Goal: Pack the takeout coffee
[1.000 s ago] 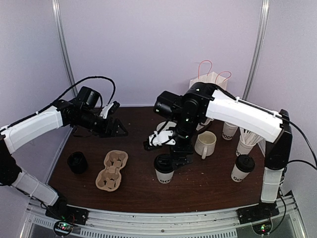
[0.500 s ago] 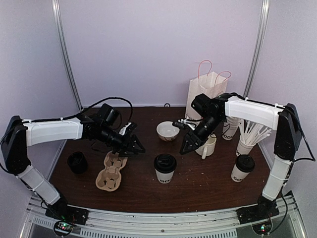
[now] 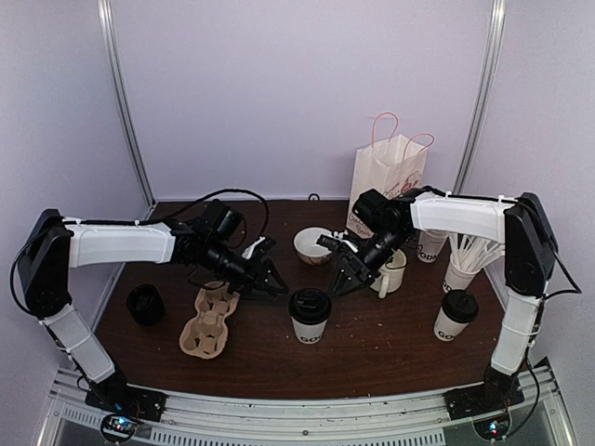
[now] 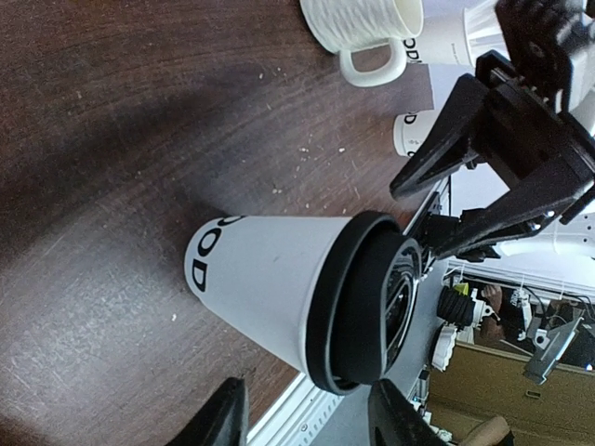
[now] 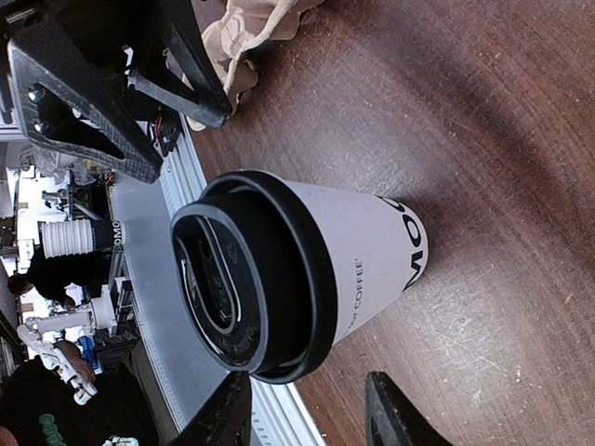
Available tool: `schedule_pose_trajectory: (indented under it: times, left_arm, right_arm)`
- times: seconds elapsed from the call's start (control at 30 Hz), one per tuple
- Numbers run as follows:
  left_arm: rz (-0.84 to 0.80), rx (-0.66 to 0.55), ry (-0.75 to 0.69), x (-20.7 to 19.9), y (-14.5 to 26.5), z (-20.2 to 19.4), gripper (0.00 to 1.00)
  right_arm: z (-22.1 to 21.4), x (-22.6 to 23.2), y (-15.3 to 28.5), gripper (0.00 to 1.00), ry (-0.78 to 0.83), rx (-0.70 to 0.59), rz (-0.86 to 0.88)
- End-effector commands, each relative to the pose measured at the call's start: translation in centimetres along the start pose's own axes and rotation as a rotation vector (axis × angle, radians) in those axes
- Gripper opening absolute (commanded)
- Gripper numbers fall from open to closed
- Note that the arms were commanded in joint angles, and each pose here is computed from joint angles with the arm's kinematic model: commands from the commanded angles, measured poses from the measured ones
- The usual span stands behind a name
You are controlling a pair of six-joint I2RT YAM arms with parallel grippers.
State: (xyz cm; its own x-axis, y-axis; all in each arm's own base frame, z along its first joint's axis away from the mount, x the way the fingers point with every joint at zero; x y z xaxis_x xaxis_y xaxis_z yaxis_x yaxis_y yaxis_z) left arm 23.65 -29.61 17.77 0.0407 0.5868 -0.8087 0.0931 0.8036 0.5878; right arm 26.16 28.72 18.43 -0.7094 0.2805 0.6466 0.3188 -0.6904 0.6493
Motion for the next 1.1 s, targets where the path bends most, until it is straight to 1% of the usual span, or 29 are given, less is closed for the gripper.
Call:
schedule_pose_trajectory:
  times: [0.0, 0.13, 0.6, 0.83, 1.07]
  left_arm:
    - [-0.058, 0.008, -0.041, -1.5, -0.4, 0.5, 0.45]
    - [-0.062, 0.016, -0.040, -1.5, -0.7, 0.6, 0.45]
    - [-0.055, 0.052, -0.025, -0.5, -1.8, 0.9, 0.41]
    - [-0.008, 0.070, -0.011, 0.5, -2.2, 0.7, 0.41]
    - [0.058, 0.080, -0.010, 1.4, -2.4, 0.6, 0.41]
  right_arm:
    - [-0.3, -0.3, -0.6, 0.41, -0.020, 0.002, 0.030]
    - [-0.4, -0.5, -0.6, 0.39, -0.022, 0.005, 0.025]
    - [-0.9, -1.3, -1.3, 0.40, -0.057, 0.023, 0.044]
    - [-0.9, -1.5, -1.7, 0.41, -0.064, 0.029, 0.070]
    - [-0.8, -1.5, -1.4, 0.42, -0.060, 0.036, 0.050]
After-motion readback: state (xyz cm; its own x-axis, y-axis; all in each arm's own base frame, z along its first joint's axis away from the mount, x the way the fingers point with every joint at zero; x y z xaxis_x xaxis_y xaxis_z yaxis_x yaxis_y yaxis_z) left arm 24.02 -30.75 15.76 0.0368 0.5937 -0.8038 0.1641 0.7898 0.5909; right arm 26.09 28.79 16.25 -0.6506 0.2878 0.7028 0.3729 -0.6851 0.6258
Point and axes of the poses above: each gripper's point midway between its finger pads, its own y axis back along the fingers, its own x axis along the line the jaws close on, z = x × y, the point moved 7 cm from there along y, back along the fingers, and after that the axes turned 12 degrees about y, right-handed, at the moved point
